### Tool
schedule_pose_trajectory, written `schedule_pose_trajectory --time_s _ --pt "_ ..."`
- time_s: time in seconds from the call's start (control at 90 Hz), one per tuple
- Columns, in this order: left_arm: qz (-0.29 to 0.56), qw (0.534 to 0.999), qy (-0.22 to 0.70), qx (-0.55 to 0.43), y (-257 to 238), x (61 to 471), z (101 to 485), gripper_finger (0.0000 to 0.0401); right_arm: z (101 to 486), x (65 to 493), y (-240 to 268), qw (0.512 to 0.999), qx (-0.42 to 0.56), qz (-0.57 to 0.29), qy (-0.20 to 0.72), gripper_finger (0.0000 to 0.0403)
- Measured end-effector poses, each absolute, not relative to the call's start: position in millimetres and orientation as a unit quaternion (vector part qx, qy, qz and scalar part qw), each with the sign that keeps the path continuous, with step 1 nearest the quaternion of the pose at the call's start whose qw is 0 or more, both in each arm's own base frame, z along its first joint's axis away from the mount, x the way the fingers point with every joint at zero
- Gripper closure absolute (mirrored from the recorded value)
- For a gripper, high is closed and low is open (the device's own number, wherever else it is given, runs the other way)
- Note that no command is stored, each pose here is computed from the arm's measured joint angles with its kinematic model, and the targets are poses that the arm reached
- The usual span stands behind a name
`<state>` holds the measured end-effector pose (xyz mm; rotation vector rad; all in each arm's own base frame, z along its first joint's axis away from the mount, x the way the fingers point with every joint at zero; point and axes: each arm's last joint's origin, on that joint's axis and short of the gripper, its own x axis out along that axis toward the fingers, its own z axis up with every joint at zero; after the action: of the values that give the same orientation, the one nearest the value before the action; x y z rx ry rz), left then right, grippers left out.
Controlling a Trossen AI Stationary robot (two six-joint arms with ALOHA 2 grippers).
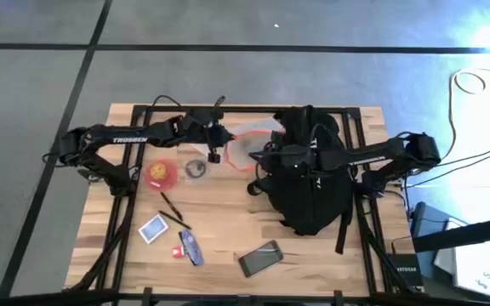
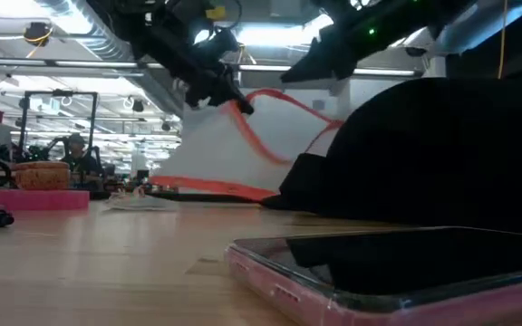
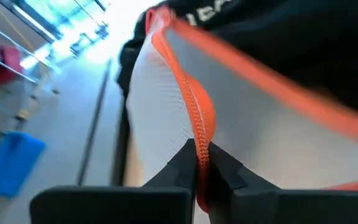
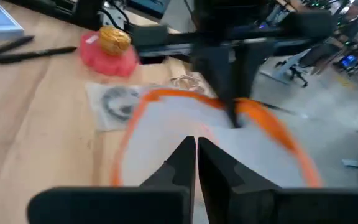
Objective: Unpack backpack
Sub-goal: Put the black earphones into the transparent white zip bag
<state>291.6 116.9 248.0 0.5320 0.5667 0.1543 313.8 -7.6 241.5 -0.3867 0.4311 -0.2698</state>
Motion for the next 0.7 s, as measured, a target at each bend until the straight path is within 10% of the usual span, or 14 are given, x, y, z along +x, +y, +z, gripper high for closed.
schedule_pose_trajectory --time_s 0.289,0.7 --pt "0.109 0.93 0.289 0.197 131.5 281.1 239.1 0.0401 214.5 339.7 2.3 0.979 -0.123 0.005 0.164 0.0387" --pt "0.092 0.939 0.282 0.173 147.2 265.0 217.5 0.0401 172.2 450.5 -9.1 0.98 -0.067 0.065 0.176 0.0237"
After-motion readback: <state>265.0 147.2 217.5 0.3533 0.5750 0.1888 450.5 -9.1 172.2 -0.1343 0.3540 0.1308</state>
